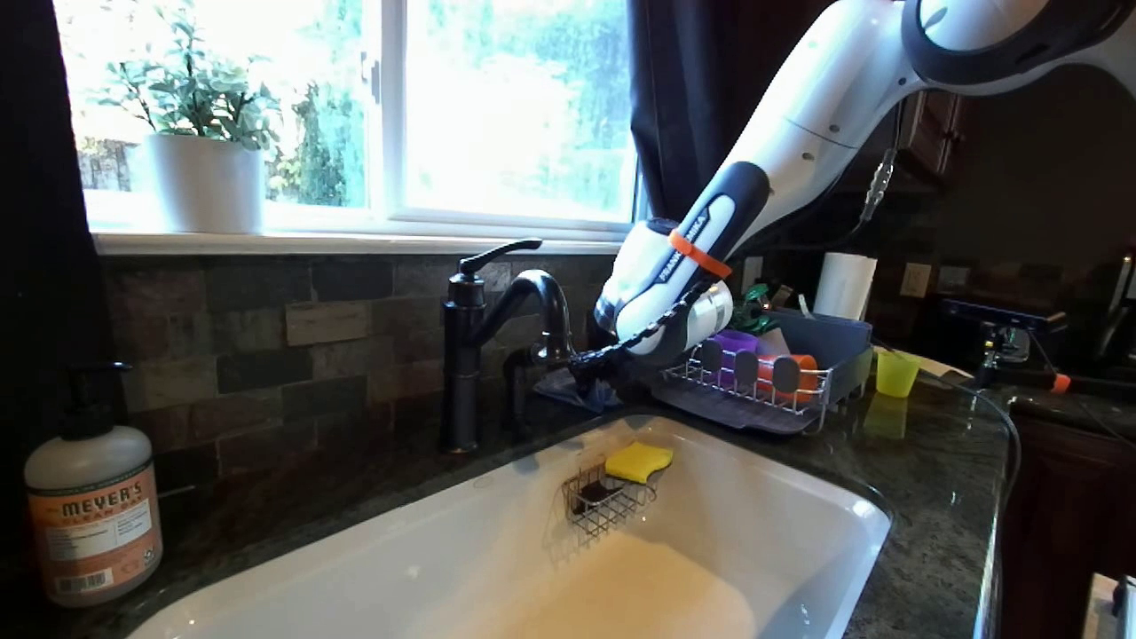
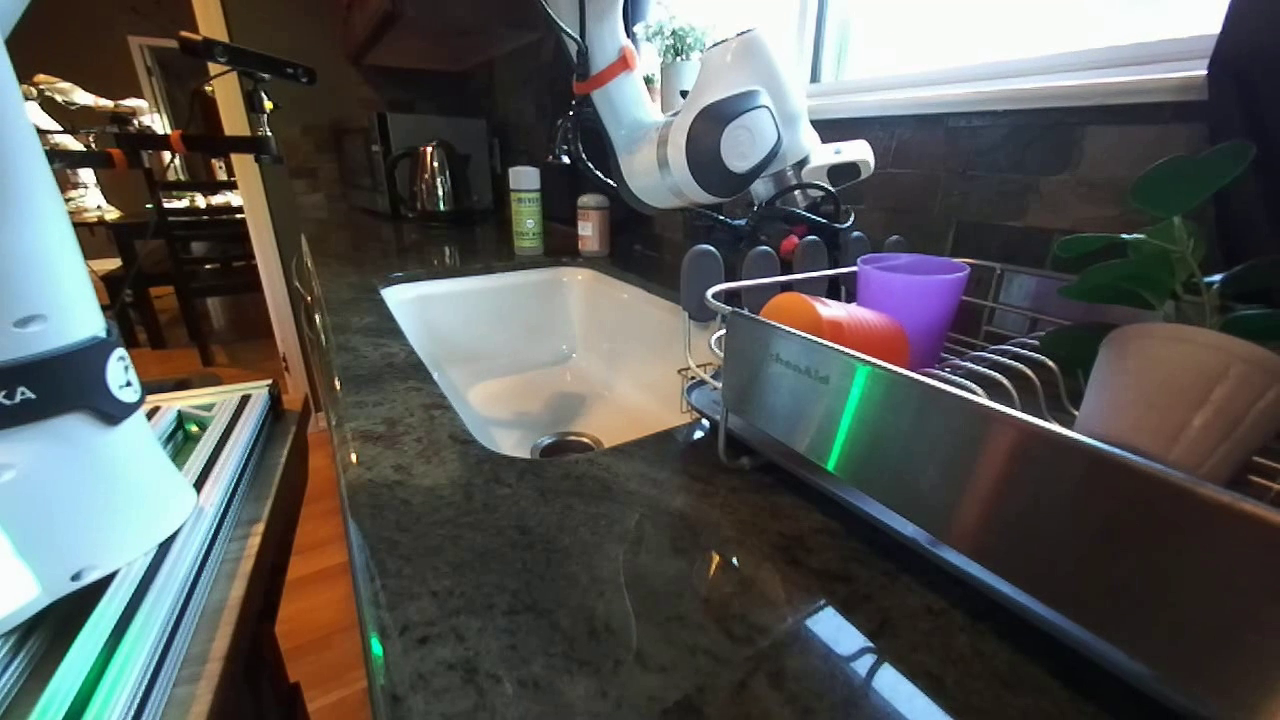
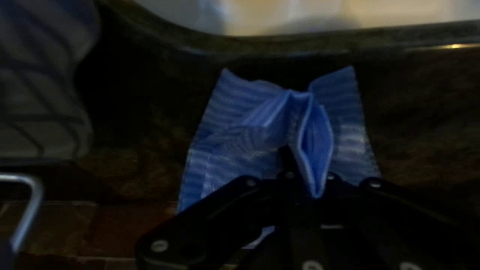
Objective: Pick up the blue cloth and wipe the counter
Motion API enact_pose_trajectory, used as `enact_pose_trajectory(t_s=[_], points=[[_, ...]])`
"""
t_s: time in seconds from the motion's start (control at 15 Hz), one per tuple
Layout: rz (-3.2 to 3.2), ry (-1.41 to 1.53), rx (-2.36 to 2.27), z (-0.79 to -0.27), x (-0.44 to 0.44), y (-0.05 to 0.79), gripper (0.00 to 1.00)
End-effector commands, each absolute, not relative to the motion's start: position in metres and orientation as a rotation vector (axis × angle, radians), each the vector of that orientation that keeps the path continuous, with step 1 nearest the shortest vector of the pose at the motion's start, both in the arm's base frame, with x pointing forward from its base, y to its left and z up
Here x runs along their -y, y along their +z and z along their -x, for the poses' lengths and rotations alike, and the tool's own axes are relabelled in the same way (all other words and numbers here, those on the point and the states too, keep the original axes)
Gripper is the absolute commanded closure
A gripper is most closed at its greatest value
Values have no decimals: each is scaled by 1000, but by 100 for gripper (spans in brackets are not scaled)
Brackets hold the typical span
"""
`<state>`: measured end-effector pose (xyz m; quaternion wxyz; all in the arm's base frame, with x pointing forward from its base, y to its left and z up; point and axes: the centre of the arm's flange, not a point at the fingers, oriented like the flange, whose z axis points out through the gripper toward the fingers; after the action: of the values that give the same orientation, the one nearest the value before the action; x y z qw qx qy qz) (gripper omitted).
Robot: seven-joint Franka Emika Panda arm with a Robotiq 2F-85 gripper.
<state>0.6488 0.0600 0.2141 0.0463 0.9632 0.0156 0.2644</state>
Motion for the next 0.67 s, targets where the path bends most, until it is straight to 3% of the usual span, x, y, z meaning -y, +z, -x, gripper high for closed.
enact_pose_trajectory(t_s=[0.0, 0.27, 0.6], points=[[-3068, 868, -179, -653, -97, 204, 99], [-3244, 895, -278, -647, -141, 208, 99], [-3068, 733, -89, -638, -99, 212, 99]])
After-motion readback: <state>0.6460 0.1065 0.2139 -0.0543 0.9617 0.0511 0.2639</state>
